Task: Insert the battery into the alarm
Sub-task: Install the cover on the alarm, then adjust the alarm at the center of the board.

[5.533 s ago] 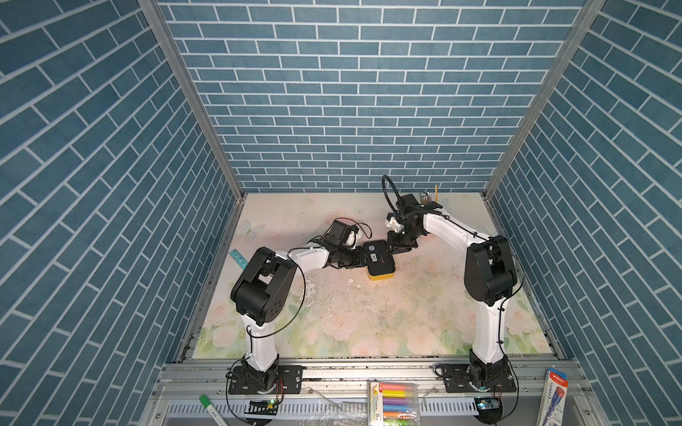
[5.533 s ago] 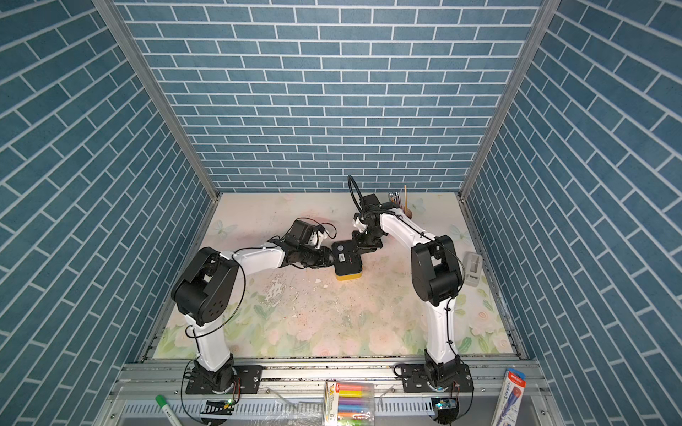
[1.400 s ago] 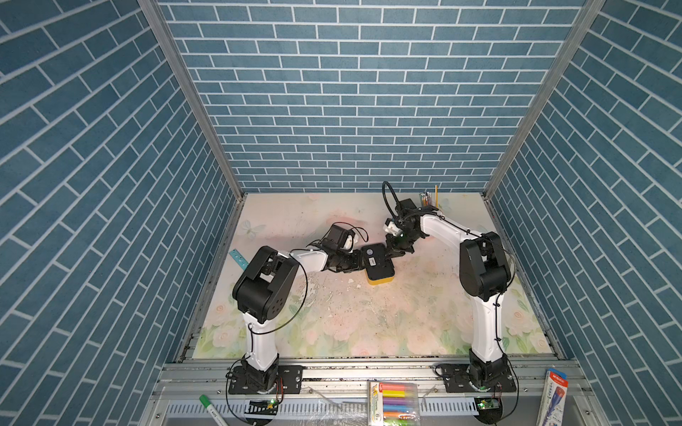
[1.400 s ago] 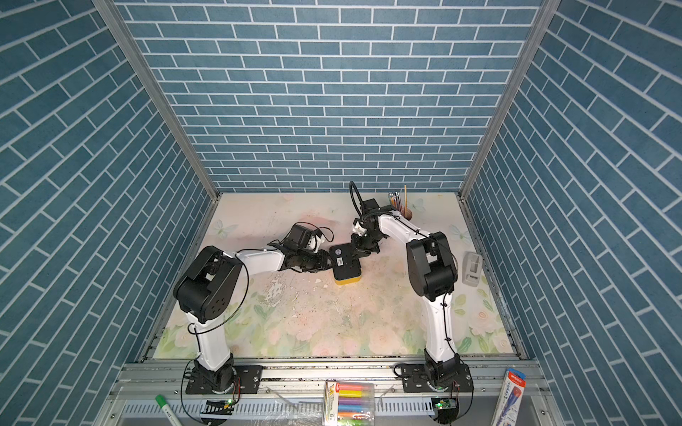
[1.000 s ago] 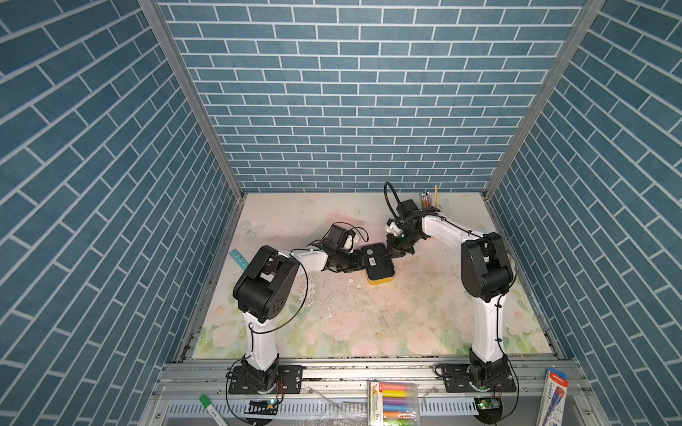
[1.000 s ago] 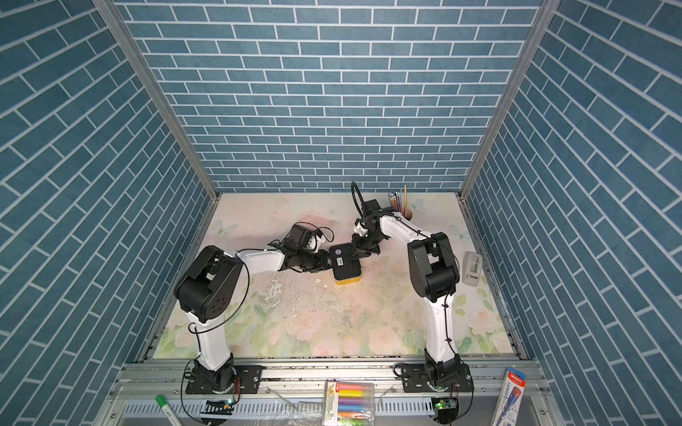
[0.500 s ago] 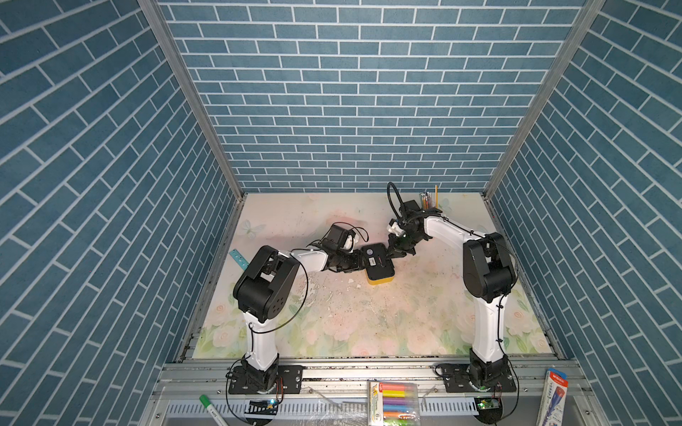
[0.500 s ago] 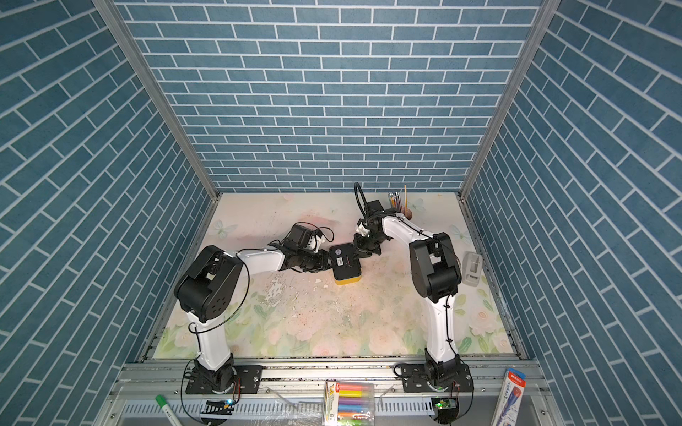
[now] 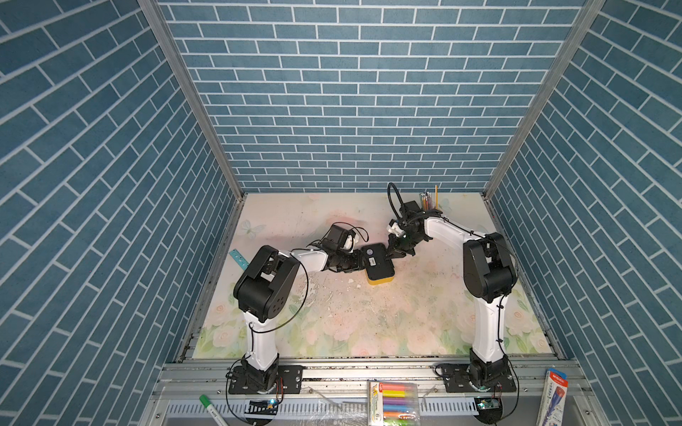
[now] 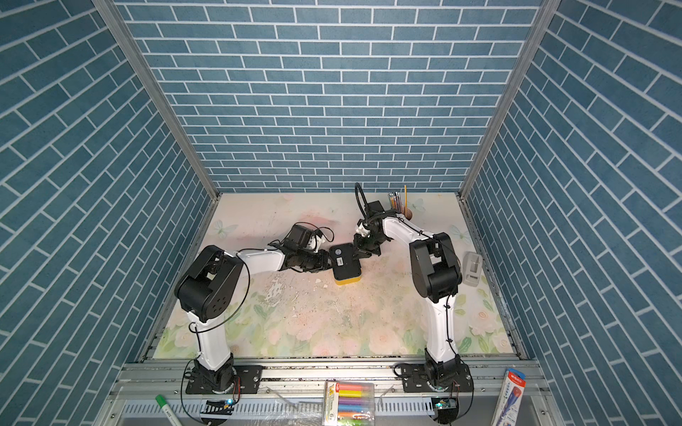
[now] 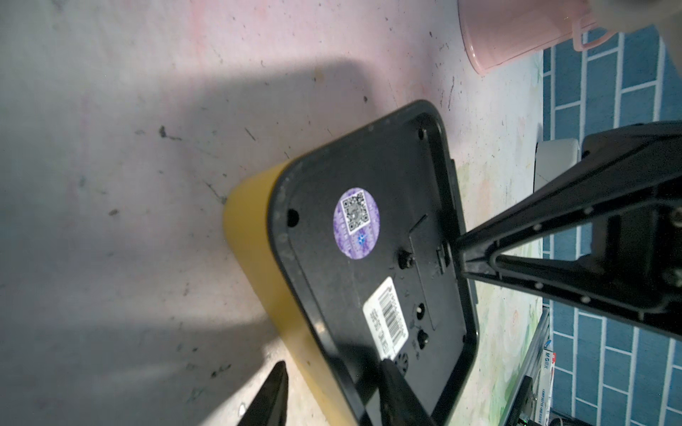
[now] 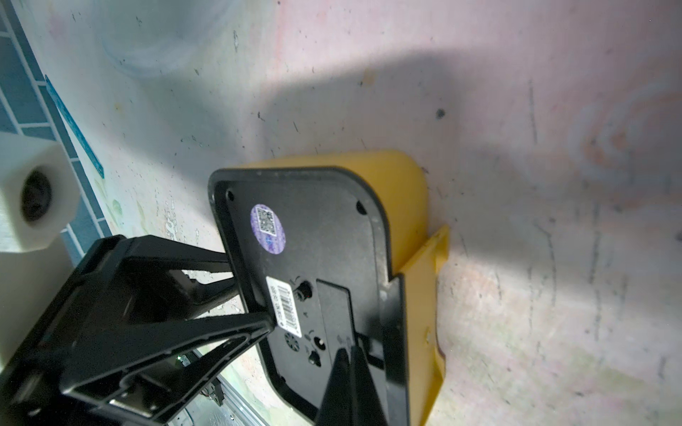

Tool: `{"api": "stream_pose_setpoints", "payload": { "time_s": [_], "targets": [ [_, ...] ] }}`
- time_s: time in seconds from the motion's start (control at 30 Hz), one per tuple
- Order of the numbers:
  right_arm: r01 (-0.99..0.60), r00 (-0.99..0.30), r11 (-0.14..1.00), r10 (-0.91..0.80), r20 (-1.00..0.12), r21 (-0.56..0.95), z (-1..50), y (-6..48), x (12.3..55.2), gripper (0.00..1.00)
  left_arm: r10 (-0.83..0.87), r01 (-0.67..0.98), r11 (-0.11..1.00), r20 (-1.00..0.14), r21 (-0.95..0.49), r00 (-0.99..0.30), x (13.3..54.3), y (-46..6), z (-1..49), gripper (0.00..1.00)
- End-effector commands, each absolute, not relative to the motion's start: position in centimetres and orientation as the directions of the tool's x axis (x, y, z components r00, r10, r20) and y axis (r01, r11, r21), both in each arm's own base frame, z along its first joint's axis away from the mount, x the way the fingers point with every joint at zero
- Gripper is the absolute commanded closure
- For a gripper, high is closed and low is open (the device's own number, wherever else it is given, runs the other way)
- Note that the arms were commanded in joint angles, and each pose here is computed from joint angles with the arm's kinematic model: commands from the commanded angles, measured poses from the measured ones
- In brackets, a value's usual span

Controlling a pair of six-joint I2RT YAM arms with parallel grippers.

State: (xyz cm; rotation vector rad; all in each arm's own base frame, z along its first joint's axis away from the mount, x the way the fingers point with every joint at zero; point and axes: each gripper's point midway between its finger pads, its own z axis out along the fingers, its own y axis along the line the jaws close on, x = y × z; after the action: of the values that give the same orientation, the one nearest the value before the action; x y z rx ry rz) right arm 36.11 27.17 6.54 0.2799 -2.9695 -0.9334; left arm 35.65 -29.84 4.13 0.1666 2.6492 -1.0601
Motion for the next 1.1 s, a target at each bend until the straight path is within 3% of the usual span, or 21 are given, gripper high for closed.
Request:
{"api": "stream_pose_setpoints", "payload": {
  "time_s": [0.0,0.13,0.33,0.47,0.63,1.07],
  "targets": [
    [-0.17,-0.984,0.802,-0.165,-0.06,0.572,7.9,27.0,36.0,1.0,0.006,0.175,0.753,-0.259,-0.634,-0.966,35.3,-29.2,2.1,0.58],
    [-0.176,-0.984,0.81,-0.166,-0.069,0.56,7.8,26.9,36.1,1.0,0.004,0.172,0.754,-0.257,-0.635,-0.967,35.3,-29.2,2.1,0.58],
    [-0.232,-0.97,0.825,-0.155,-0.189,0.515,9.2,26.4,37.3,0.91,0.003,0.171,0.754,-0.257,-0.634,-0.966,35.4,-29.2,2.1,0.58],
    [-0.253,-0.958,0.857,-0.158,-0.239,0.448,9.2,25.4,37.6,0.8,0.002,0.174,0.752,-0.262,-0.636,-0.965,35.4,-29.2,2.3,0.58],
    [-0.243,-0.964,0.867,-0.167,-0.205,0.434,7.7,25.4,37.3,0.61,0.001,0.177,0.75,-0.267,-0.637,-0.964,35.5,-29.3,2.5,0.58],
    [-0.266,-0.964,0.87,-0.237,-0.122,0.416,4.0,26.5,35.8,0.6,0.002,0.172,0.754,-0.26,-0.634,-0.966,35.3,-29.2,2.1,0.58]
  ]
}}
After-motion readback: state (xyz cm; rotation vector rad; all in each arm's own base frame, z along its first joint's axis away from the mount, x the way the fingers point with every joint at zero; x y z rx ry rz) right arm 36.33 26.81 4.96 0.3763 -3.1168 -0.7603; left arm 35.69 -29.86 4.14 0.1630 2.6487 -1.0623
